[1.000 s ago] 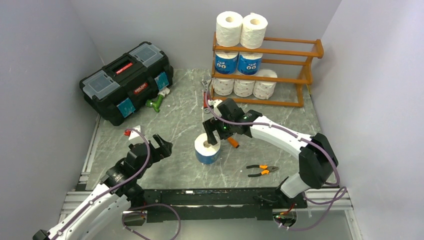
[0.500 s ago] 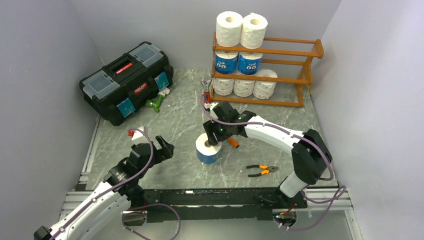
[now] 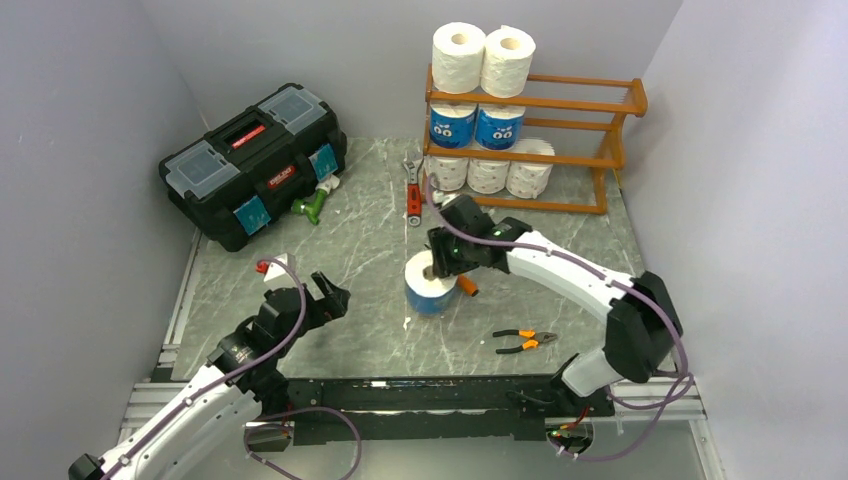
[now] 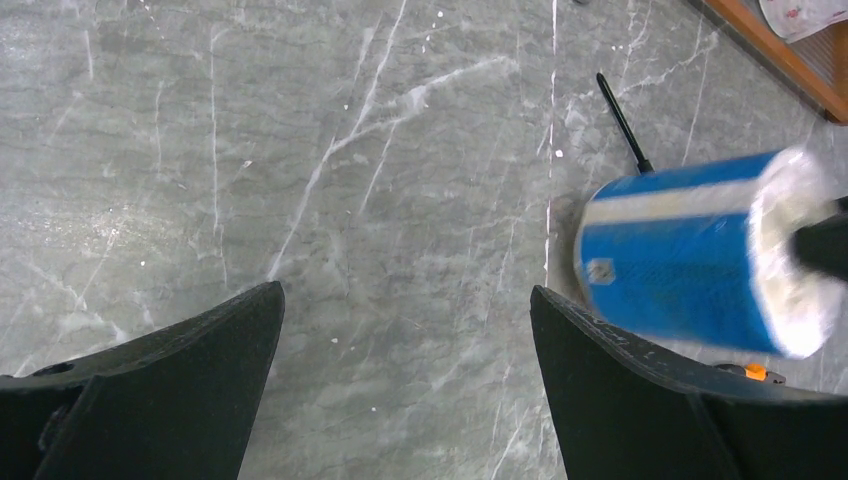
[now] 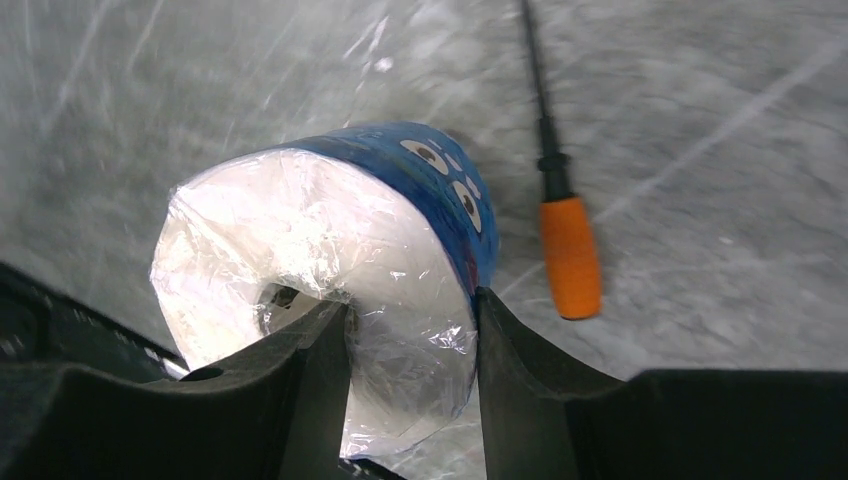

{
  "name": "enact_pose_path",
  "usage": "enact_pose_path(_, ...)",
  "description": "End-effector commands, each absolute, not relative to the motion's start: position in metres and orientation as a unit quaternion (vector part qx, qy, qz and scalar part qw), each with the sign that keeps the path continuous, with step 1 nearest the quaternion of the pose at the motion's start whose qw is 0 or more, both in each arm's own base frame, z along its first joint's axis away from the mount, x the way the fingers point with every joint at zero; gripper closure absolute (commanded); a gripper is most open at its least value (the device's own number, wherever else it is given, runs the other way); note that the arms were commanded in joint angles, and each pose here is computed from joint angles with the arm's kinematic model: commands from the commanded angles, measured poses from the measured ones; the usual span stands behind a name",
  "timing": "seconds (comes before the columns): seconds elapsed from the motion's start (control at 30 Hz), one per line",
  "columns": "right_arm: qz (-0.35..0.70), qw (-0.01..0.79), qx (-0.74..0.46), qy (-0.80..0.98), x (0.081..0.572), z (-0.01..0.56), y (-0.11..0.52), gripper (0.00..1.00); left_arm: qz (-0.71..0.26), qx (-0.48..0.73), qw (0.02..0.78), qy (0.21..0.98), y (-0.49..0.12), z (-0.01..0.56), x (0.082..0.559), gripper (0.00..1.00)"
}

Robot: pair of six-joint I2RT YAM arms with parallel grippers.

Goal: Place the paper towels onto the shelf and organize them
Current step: Pick up the paper towel from the center of the board, then place the paper towel at the center of the board.

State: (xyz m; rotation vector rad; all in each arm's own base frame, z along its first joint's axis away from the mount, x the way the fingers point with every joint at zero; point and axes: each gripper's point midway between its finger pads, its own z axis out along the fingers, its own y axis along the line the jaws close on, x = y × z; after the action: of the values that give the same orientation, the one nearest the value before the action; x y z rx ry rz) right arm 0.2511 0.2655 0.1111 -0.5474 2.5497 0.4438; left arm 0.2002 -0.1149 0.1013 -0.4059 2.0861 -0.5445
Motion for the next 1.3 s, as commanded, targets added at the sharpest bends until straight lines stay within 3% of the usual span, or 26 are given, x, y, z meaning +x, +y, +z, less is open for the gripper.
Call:
enact_pose_path(0.0,0.156,0.345,-0.015,0.926,0.301,0.175,0.224,0.84,-0.249,-0.171,0.459,0.835,-0.123,0.107,0.202,0.01)
enact_pose_path(0.2,0.097,0.389,0.334,0.853,0.326,0.186,0.110,0.95,-0.256,-0.167,0.452,0.838,-0.126,0.105,0.200,0.01)
enact_pose_path(0.27,0.077,0.407,0.420,0.807,0.324,0.192,0.085,0.94,-0.259,-0.165,0.451,0.838,-0.128,0.105,0.200,0.01)
enact_pose_path(0.33,0.069,0.407,0.491,0.767,0.324,0.193,0.070,0.87,-0.262,-0.163,0.449,0.838,-0.129,0.105,0.200,0.01)
enact_pose_path(0.43,0.045,0.387,0.554,0.736,0.329,0.186,0.053,0.77,-0.269,-0.156,0.446,0.839,-0.134,0.107,0.200,0.01)
enact_pose_path(0.83,-0.008,0.286,0.660,0.695,0.352,0.133,0.029,0.76,-0.287,-0.159,0.422,0.845,-0.142,0.095,0.194,0.01)
enact_pose_path(0.9,-0.003,0.287,0.660,0.694,0.355,0.131,0.031,0.71,-0.287,-0.162,0.422,0.844,-0.141,0.095,0.194,0.01)
enact_pose_path(1.13,0.003,0.282,0.641,0.714,0.358,0.126,0.036,0.27,-0.289,-0.164,0.422,0.844,-0.142,0.095,0.195,0.01)
enact_pose_path(1.27,0.009,0.291,0.614,0.733,0.358,0.131,0.037,0.17,-0.290,-0.164,0.417,0.846,-0.144,0.093,0.195,0.01)
